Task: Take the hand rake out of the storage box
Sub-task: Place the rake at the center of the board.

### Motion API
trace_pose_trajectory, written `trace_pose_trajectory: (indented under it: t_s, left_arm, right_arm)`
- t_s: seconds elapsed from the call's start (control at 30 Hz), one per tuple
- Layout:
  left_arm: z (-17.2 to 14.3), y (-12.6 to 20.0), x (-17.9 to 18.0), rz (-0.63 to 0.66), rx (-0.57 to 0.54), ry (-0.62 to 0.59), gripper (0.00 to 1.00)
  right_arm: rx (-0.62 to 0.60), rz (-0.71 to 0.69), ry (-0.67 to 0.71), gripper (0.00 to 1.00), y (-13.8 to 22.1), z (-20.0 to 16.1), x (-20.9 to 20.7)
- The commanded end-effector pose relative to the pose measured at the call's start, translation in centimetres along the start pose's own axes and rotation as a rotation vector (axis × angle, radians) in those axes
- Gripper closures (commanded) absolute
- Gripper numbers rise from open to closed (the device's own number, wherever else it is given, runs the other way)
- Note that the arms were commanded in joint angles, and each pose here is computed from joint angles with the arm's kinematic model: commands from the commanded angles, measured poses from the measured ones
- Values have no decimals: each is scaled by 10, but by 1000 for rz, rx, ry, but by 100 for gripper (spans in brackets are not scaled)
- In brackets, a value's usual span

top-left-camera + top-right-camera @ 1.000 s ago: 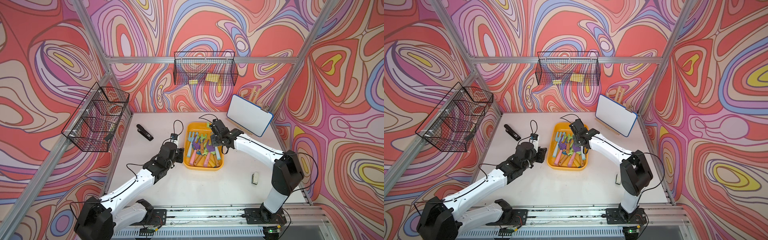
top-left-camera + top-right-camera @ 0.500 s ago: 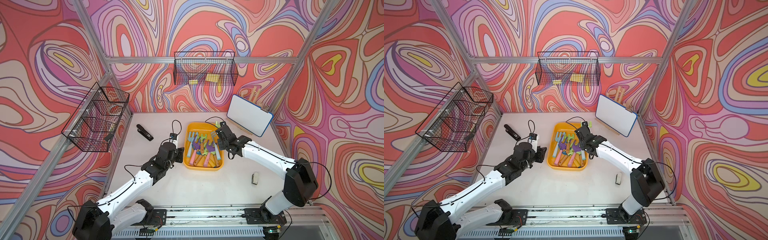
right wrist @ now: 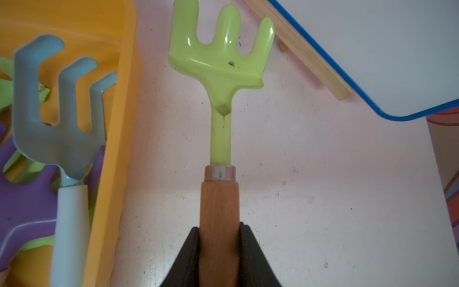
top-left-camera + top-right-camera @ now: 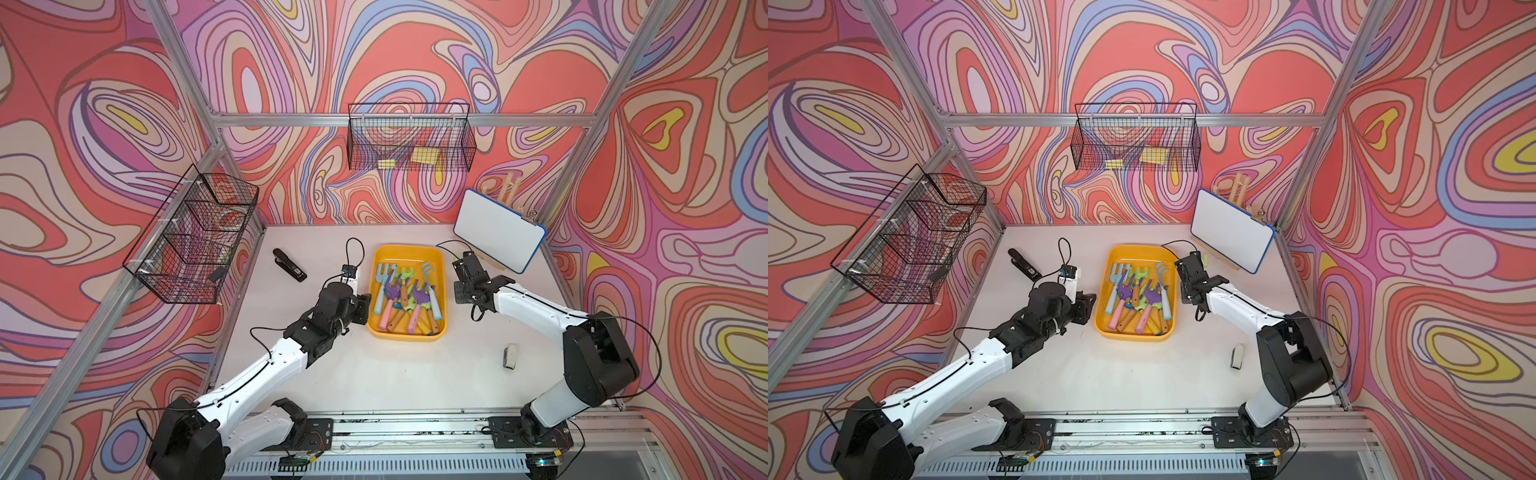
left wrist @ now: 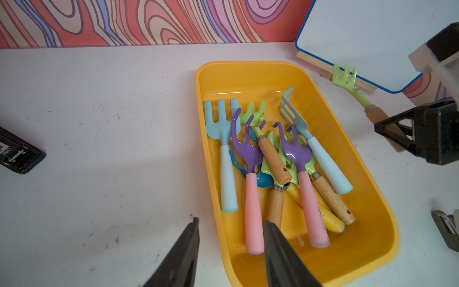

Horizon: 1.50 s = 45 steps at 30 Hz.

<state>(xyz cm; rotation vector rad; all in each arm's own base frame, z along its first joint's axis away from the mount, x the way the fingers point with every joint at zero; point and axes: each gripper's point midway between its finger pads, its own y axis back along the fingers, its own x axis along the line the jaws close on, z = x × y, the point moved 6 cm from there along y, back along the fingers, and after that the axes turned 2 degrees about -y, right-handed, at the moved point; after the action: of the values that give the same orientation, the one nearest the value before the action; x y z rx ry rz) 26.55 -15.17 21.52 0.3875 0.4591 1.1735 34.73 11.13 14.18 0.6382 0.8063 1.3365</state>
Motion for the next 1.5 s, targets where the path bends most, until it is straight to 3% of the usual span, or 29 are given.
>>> trace_pose_trajectory:
  t_s: [0.0, 0.3, 1.13, 1.47]
  left_arm:
    - [6, -1, -4, -19, 10, 3, 52]
    - [1, -10, -6, -20, 48, -1, 49]
    - [0, -14, -8, -31, 72, -2, 49]
    - [3, -19, -10, -33, 96, -3, 43]
  right_arm:
    - [12, 46, -23, 83, -15, -1, 6]
    - [82, 42, -21, 82, -38, -14, 7]
    - [208, 64, -1, 75, -61, -29, 11]
    - [211, 88, -4, 57, -56, -30, 12]
